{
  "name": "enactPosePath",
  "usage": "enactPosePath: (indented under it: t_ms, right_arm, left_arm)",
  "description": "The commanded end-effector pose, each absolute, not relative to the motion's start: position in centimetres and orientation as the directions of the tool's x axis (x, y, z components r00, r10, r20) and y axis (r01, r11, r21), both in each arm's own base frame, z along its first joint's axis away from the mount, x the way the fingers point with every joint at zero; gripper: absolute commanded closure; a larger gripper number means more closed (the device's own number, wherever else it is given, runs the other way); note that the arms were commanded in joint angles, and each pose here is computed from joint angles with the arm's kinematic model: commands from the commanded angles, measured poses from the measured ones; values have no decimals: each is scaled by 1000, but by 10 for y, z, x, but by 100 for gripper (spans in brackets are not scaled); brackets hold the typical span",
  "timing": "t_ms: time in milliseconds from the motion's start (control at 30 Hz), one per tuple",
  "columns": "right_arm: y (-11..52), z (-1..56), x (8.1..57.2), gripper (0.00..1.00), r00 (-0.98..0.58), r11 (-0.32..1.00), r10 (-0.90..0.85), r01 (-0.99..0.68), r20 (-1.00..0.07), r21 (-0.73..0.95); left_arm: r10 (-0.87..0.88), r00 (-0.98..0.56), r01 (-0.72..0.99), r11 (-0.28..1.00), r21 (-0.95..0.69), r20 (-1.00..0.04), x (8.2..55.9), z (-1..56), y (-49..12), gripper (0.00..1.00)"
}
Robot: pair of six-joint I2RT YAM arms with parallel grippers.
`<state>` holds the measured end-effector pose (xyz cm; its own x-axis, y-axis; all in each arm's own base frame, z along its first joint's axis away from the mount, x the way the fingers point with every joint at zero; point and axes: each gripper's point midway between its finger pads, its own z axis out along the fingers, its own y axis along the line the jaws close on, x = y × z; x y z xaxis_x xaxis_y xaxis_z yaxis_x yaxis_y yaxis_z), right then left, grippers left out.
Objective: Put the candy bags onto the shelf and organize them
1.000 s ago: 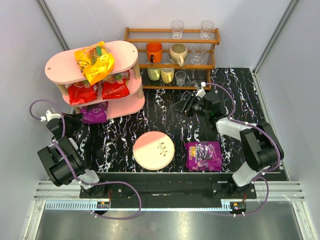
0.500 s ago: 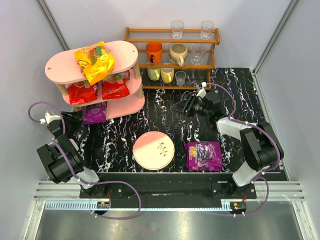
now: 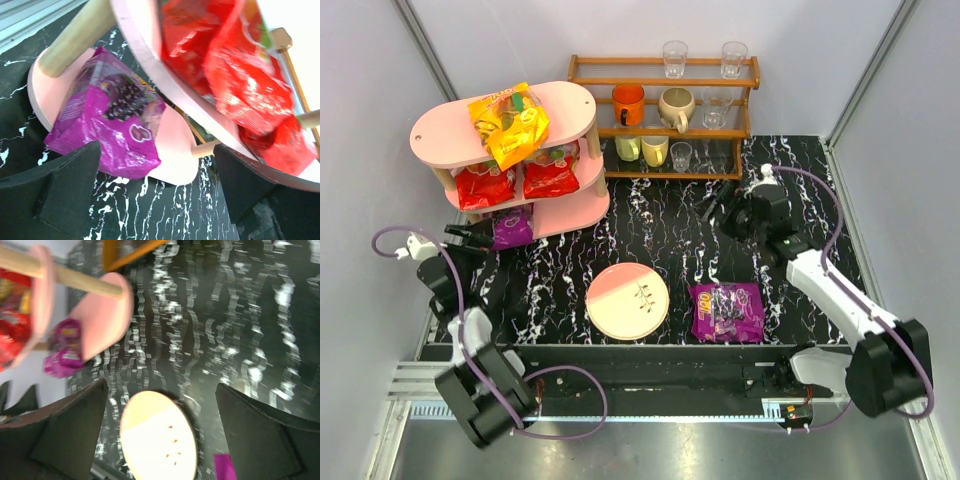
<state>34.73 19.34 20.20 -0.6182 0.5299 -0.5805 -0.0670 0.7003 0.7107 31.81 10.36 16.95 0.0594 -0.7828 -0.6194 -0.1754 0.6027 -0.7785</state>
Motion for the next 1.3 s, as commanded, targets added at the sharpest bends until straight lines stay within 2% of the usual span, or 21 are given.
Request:
enactPosePath:
  t_ms: [0,167,433,733,867,900,933,967,1000,1033,1133,1267]
  right_arm:
    - [126,158,312,0,-607,819,552,267,-572,508]
    - [103,120,255,0,-667,804,589,431,-456,409]
    - [68,97,198,0,-631,763,645,557,-430,327]
    - [71,75,180,0,-646,742,670,588,-365,322]
    - [88,48,171,3,-695,741,666,575,-271,345]
    - [92,46,171,15,-700,738,666,571,-256,360]
    - [98,46,175,22,-707,738,661,551,-252,391]
    - [102,48,175,38,-711,735,659,538,-245,414]
    - [109,54,176,80,-721,729,653,514,-231,452]
    - [114,63,181,100,-719,721,651,483,-245,497]
    - [121,109,195,100,-647,655,692,377,-320,655]
    - [90,172,215,100,-353,514,844,319,-403,796]
  left_arm:
    - [-758,38,-182,636,-750,-651,298,174,88,1]
    - [-743,20,-151,660,-736,-669,280,183,69,1]
    - [-759,2,-83,649,-756,-651,274,193,52,1]
    - [-765,10,-43,643,-765,-644,276,203,49,1]
    - [-767,11,-41,641,-767,-642,276,203,49,1]
    - [-769,9,-44,639,-768,-640,276,201,49,1]
    - [-770,7,-42,638,-769,-638,276,201,48,1]
    - [-769,7,-40,638,-769,-639,277,201,48,1]
    - [-769,6,-40,638,-769,-639,277,202,48,1]
    - [-769,5,-39,638,-769,-639,276,201,48,1]
    - [-770,2,-36,637,-770,-638,277,202,47,1]
    - [-774,-2,-29,633,-774,-633,276,202,45,1]
